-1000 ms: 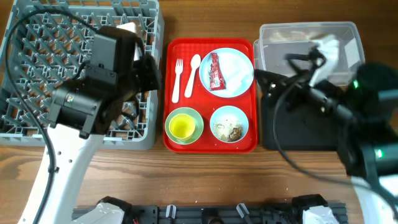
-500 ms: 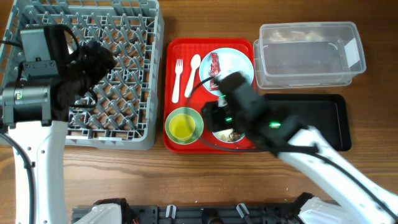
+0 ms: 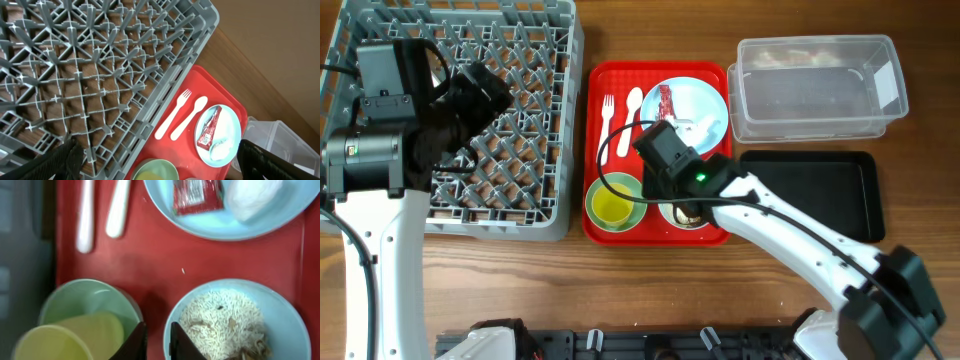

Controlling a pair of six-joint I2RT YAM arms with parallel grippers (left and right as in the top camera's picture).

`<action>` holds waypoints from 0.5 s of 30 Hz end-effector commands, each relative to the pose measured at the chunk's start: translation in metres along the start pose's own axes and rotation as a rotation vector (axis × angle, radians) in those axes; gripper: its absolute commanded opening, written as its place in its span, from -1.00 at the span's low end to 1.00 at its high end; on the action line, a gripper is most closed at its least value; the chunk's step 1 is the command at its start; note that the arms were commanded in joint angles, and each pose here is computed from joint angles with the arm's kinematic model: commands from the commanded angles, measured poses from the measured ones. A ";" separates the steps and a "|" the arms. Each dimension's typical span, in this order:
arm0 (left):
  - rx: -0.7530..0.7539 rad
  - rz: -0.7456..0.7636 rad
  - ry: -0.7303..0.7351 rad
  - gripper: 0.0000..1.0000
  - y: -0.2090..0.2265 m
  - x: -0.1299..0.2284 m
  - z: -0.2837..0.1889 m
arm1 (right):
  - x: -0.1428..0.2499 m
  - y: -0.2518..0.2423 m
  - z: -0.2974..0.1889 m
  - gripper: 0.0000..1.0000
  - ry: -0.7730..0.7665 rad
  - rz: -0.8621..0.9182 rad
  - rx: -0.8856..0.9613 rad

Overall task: Sort waste into correct bins and load items into the dishwasher rack
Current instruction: 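Reach the right gripper to the light-blue bowl and grasp its rim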

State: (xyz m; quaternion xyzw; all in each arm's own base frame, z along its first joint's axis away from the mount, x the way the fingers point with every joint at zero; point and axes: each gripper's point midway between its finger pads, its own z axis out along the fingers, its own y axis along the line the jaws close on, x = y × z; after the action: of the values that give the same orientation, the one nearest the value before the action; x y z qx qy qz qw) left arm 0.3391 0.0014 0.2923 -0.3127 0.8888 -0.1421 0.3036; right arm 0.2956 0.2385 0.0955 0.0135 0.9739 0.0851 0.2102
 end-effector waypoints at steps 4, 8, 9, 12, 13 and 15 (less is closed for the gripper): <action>0.007 -0.006 -0.001 1.00 -0.001 -0.002 -0.001 | 0.019 -0.019 0.022 -0.61 0.057 0.034 0.087; 0.007 -0.006 -0.001 1.00 -0.001 -0.002 -0.001 | 0.028 -0.024 0.028 -0.59 0.092 0.045 0.117; 0.007 -0.006 -0.001 1.00 -0.001 -0.002 -0.001 | 0.030 -0.025 0.029 -0.59 0.099 0.044 0.119; 0.007 -0.006 -0.001 1.00 -0.001 -0.002 -0.001 | 0.033 -0.015 0.035 -0.60 0.122 0.043 0.076; 0.007 -0.006 -0.001 1.00 -0.001 -0.002 -0.001 | 0.034 -0.007 0.036 -0.60 0.134 0.031 0.033; 0.007 -0.006 -0.001 1.00 -0.001 -0.002 -0.001 | 0.033 0.001 0.036 -0.60 0.140 0.030 -0.004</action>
State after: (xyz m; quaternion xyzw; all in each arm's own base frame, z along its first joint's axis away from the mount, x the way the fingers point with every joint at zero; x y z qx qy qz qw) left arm 0.3391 0.0014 0.2920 -0.3126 0.8889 -0.1419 0.3033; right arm 0.2851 0.2358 0.0559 0.0293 0.9842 0.0649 0.1622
